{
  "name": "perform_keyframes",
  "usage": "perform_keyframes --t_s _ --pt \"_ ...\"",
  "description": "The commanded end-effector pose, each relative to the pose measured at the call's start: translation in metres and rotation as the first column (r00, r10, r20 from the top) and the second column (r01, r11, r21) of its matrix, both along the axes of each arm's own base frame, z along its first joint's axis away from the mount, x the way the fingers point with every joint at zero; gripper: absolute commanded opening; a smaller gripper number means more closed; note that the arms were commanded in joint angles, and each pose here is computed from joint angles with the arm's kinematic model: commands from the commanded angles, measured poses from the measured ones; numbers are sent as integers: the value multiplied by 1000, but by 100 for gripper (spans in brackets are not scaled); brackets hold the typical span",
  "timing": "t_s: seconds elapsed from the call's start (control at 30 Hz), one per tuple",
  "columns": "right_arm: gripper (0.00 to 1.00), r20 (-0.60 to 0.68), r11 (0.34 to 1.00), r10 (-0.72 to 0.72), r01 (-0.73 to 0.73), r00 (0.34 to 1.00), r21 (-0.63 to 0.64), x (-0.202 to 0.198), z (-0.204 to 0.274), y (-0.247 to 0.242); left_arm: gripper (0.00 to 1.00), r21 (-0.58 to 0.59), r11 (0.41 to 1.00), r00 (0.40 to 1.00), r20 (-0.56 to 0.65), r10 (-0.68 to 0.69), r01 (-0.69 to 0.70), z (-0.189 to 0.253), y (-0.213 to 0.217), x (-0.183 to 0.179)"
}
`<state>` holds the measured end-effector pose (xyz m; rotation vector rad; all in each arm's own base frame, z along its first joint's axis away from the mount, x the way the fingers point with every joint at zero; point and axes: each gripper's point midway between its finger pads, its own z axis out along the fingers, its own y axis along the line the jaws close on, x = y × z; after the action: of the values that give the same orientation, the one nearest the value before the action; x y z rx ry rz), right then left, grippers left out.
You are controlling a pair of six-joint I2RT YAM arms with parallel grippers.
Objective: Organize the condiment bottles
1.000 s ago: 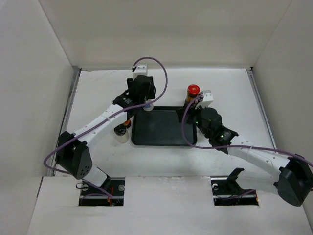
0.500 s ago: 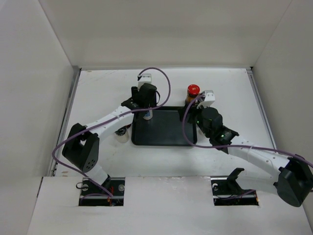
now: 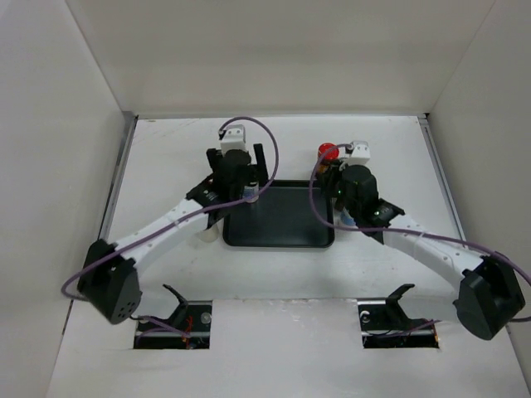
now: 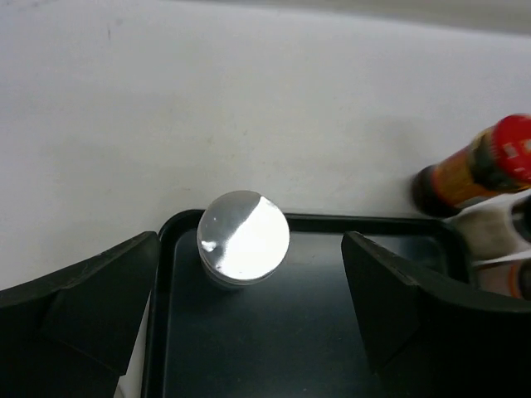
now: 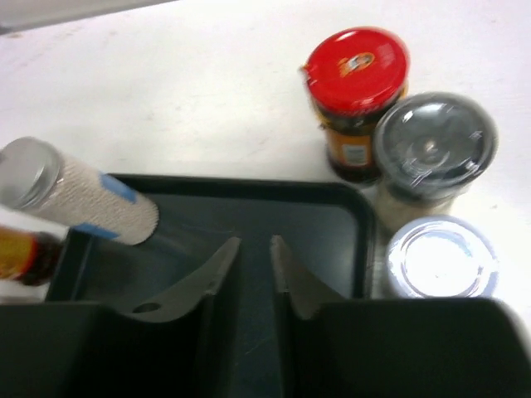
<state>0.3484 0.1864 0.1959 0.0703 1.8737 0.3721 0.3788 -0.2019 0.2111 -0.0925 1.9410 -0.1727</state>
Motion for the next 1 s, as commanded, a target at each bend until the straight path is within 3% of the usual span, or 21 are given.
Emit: perform_keyframes --t_s 0.0,0.07,0.13,0.27,0.43,0.77,0.87,0.97 --pt "39 14 998 -69 69 998 -11 24 32 -13 93 -175 984 978 204 31 6 68 10 -16" --pt "61 10 993 -111 111 994 -36 37 39 -25 93 -246 969 964 260 48 18 79 22 -31" --pt "74 0 990 -127 127 992 -57 47 42 -30 92 -313 950 954 291 73 23 82 34 -47" --pt "88 -70 982 -133 122 989 -147 70 37 -31 91 -426 904 948 303 97 44 66 50 -74" --pt "97 -156 959 -137 92 978 -269 97 18 -34 91 -468 881 936 335 107 67 43 63 -91" --pt "99 -274 941 -115 16 955 -337 128 -19 -31 91 -513 848 892 435 122 134 47 76 -99" --pt "93 -289 940 -115 10 950 -340 131 -29 -30 91 -513 846 893 436 113 144 45 74 -99" --pt "81 -291 940 -122 16 949 -341 134 -35 -30 91 -512 847 893 435 116 139 41 76 -100"
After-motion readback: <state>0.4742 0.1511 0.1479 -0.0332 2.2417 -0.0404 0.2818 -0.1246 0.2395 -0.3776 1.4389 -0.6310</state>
